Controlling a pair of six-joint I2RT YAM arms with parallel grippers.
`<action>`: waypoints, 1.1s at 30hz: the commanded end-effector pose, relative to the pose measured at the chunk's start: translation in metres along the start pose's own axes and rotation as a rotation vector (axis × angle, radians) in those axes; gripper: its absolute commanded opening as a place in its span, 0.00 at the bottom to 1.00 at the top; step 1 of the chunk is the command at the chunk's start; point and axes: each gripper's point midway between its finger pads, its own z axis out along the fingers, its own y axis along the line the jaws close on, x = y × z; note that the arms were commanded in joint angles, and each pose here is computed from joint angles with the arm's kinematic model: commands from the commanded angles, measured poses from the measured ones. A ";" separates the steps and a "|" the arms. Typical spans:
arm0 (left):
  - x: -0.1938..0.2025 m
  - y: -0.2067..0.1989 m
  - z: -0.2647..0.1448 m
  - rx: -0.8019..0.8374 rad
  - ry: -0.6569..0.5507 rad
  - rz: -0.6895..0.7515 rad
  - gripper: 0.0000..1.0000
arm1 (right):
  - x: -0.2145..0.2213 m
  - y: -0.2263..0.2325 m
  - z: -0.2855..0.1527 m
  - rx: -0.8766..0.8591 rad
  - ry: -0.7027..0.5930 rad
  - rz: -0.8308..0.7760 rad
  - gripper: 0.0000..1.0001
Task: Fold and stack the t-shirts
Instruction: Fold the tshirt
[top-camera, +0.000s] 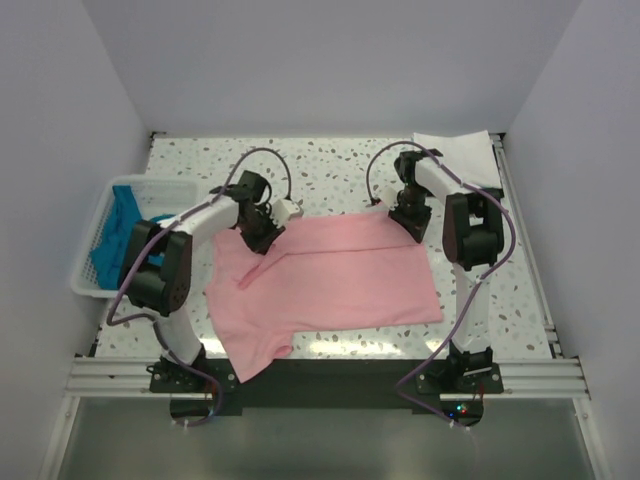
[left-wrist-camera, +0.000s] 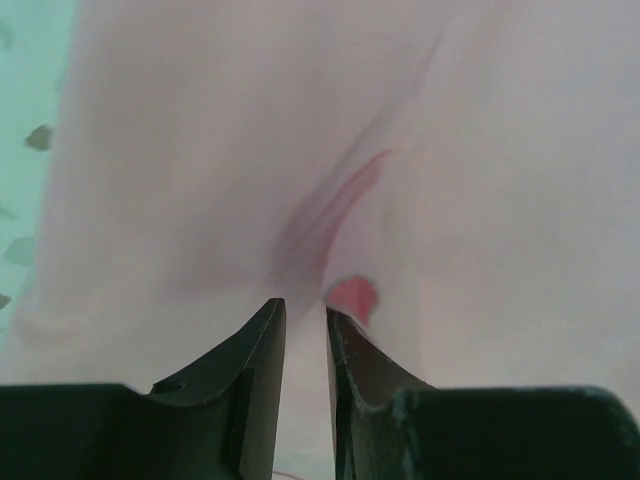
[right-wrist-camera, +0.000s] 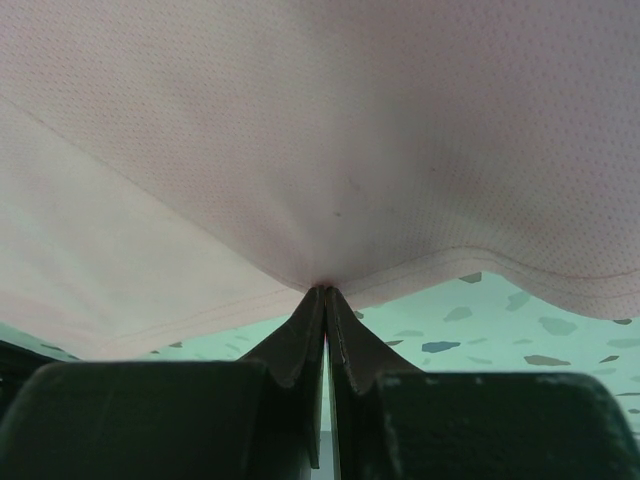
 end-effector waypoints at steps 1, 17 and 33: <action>-0.014 -0.036 -0.012 0.052 -0.042 0.122 0.28 | -0.001 0.002 -0.023 0.038 -0.033 -0.002 0.05; -0.020 0.013 -0.064 -0.027 -0.169 -0.070 0.31 | -0.037 -0.003 -0.068 0.054 -0.225 0.020 0.06; -0.017 -0.066 0.030 0.106 -0.022 0.001 0.27 | -0.035 -0.006 -0.043 0.056 -0.184 0.094 0.05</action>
